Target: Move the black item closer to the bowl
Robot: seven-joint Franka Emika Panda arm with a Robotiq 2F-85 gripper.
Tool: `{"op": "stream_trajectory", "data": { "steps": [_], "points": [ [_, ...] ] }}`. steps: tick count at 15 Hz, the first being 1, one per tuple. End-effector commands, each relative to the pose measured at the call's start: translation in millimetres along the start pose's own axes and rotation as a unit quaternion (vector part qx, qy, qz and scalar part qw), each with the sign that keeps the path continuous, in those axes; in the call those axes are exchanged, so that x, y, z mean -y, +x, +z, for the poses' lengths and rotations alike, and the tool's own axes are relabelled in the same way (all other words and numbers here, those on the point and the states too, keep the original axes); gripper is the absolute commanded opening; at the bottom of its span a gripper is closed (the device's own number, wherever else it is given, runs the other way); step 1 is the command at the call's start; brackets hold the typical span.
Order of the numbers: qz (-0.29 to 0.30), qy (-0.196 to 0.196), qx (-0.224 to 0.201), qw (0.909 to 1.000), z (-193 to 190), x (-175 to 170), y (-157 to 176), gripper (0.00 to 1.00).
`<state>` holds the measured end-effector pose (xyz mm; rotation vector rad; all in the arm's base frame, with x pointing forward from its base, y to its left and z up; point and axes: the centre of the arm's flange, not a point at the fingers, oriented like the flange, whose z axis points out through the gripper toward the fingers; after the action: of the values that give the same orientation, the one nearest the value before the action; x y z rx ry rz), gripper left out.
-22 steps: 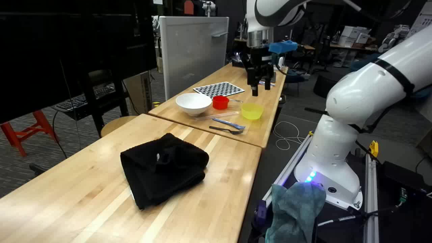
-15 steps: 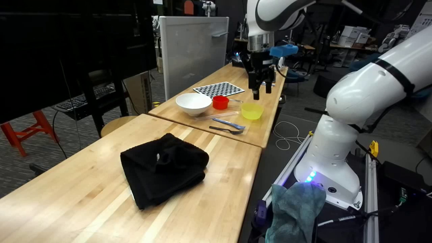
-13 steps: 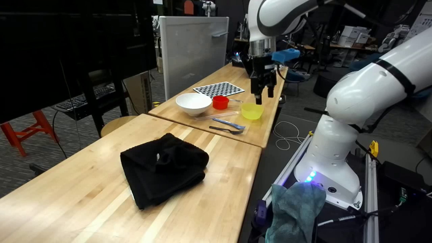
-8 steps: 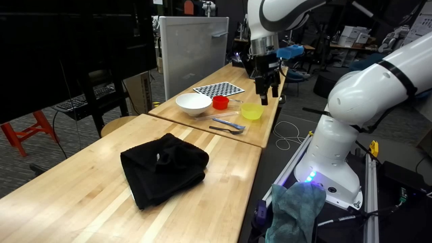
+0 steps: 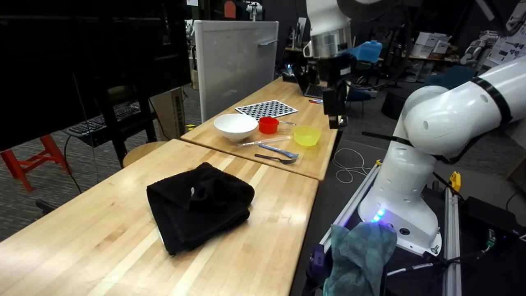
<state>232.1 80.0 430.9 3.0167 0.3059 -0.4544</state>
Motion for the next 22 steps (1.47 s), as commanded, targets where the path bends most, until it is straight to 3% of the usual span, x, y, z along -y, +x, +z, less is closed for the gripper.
{"op": "stream_trajectory", "data": {
  "steps": [1,5,9,12,14,15,22],
  "points": [
    [-0.062,-0.027,-0.030,0.9973,46.7,67.6,-31.2,1.00],
    [-0.150,-0.058,-0.075,0.9841,62.9,148.1,-37.7,1.00],
    [-0.230,-0.081,-0.154,0.9574,95.1,227.7,-51.4,1.00],
    [-0.283,-0.095,-0.184,0.9364,122.5,268.5,-60.1,1.00],
    [-0.282,-0.106,-0.188,0.9346,135.1,282.1,-63.7,1.00],
    [-0.287,-0.104,-0.187,0.9338,101.0,285.3,-70.3,1.00],
    [-0.287,-0.110,-0.182,0.9340,114.9,291.9,-66.9,1.00]
  ]
}}
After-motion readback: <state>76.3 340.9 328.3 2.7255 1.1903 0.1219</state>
